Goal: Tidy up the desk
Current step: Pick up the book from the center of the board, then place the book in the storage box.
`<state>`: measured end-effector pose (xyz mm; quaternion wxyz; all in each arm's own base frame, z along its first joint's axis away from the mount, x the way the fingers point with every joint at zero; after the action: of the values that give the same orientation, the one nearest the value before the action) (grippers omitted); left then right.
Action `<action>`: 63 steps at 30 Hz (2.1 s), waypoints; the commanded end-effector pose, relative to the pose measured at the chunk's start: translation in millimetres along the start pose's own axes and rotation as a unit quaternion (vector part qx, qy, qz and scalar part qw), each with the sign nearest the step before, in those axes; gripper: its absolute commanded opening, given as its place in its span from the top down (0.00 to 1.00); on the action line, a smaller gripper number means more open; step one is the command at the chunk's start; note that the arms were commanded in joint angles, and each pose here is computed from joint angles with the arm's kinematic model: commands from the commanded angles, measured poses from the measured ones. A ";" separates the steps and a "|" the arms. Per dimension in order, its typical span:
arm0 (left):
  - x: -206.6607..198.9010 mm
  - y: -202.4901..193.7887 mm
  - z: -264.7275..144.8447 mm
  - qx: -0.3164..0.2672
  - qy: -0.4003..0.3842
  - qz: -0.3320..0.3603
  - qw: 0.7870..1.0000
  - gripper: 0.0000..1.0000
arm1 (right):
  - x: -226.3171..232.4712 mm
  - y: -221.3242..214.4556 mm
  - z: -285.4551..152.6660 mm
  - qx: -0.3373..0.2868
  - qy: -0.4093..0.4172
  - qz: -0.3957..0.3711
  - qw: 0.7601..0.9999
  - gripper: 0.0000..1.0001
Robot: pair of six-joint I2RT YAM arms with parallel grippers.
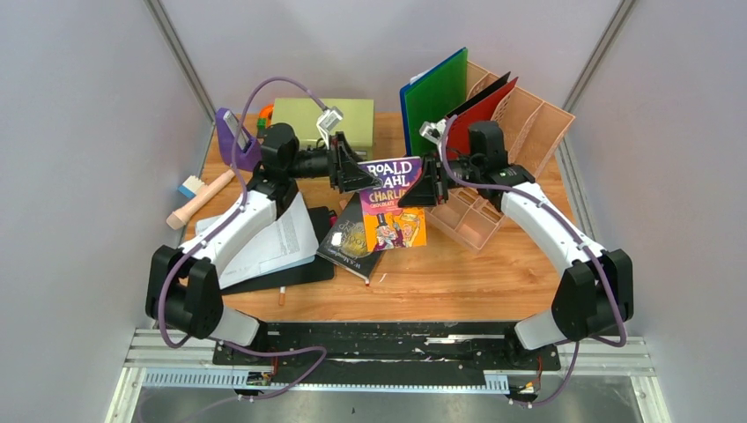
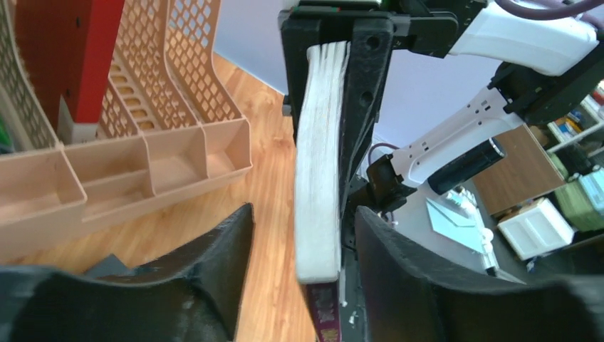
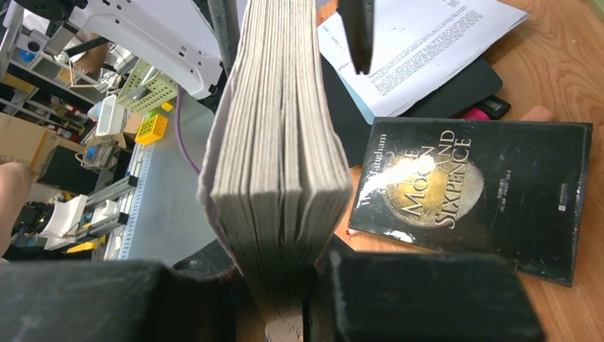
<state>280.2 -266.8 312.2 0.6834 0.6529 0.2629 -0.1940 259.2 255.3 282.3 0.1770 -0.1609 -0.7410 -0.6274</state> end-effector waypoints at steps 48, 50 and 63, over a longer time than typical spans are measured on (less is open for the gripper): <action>0.9 159.3 240.4 -0.141 0.168 0.344 0.913 1.00 | -23.1 -13.8 -294.2 -0.193 -0.552 -0.045 0.810 0.00; 10.5 158.8 245.2 -0.151 0.189 0.349 0.905 1.00 | -22.5 -13.6 -296.9 -0.193 -0.558 -0.046 0.806 0.00; 71.7 121.6 284.6 -0.175 0.210 0.293 0.916 1.00 | -17.3 -13.8 -305.1 -0.189 -0.582 -0.062 0.788 0.00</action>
<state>441.2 -532.8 302.9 0.6739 0.6777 0.2338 0.1787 285.1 -43.5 304.4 -0.3384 -0.4916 -0.5766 -0.5580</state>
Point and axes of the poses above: each gripper's point midway between its finger pads, its own z axis out along the fingers, its own x axis along the line the jaws close on, y = z × x, the point moved 2 cm from there along -z, back along the fingers, and after that the axes turned 5 degrees about -z, right-handed, at the moved point
